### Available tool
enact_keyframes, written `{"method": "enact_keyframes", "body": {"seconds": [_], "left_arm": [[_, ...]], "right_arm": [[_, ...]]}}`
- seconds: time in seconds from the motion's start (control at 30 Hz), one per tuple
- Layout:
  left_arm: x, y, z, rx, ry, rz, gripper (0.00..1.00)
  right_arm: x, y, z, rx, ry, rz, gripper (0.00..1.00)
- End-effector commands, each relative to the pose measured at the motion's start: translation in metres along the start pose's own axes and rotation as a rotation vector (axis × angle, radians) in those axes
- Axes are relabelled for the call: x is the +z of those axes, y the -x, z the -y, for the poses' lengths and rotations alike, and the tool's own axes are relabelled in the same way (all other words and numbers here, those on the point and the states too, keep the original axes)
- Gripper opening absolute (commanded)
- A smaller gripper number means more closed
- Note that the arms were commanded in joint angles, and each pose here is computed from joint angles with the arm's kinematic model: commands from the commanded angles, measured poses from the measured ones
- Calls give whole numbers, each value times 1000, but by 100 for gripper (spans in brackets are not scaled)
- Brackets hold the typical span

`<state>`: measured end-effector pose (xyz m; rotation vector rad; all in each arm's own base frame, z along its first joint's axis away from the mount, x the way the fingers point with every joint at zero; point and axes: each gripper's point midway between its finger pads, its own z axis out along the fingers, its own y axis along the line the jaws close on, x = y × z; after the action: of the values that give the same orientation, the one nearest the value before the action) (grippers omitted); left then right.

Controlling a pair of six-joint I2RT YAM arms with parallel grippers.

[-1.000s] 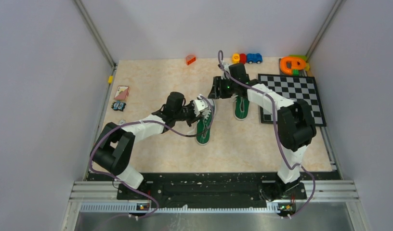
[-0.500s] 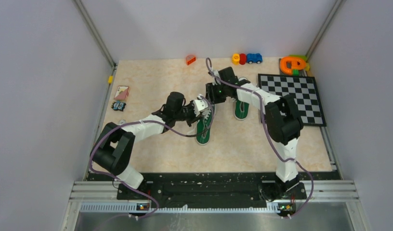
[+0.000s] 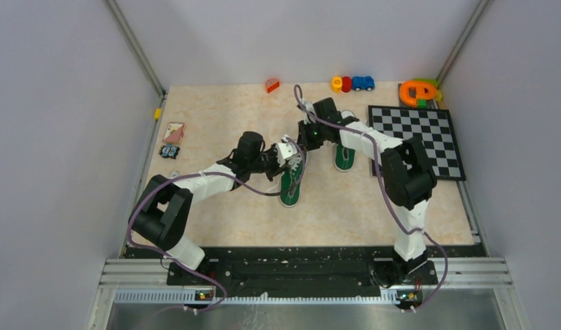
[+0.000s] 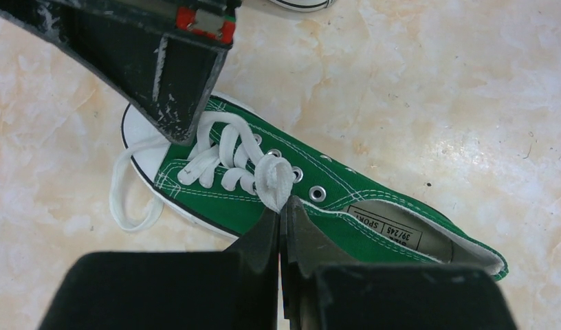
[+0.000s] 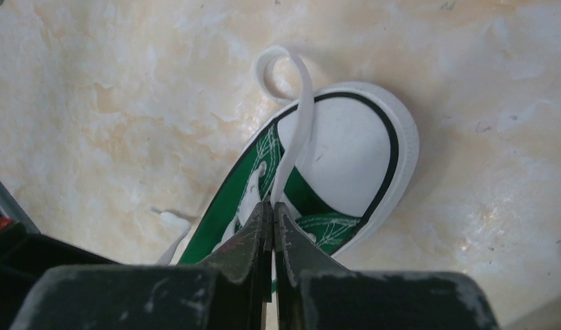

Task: Tie the shoes
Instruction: Wrap the shoelace around the shoelace.

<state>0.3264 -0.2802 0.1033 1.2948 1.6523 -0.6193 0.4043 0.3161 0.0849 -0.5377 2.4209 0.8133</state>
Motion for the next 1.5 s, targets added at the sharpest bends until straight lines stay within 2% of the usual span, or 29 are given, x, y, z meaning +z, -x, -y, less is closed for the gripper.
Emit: {"method": "enact_keyframes", "body": {"seconds": [0.0, 0.27, 0.43, 0.67, 0.9, 1.33, 1.47], "left_arm": [[-1, 13, -9, 31, 15, 21, 0], [-2, 14, -10, 31, 9, 7, 0], [-4, 20, -9, 49, -6, 6, 0], [-2, 21, -8, 80, -64, -33, 0], [6, 22, -7, 95, -110, -41, 0], [11, 21, -8, 100, -128, -38, 0], [9, 18, -7, 78, -119, -50, 0]], "right_arm": [[-46, 38, -27, -49, 72, 157, 0], [-84, 19, -42, -19, 199, 254, 0], [-80, 10, -46, -13, 284, 286, 0], [-79, 9, -55, 34, 445, 373, 6], [-82, 10, -55, 108, 546, 410, 15], [-72, 4, -52, 135, 588, 383, 23], [-71, 7, -47, 127, 553, 396, 37]]}}
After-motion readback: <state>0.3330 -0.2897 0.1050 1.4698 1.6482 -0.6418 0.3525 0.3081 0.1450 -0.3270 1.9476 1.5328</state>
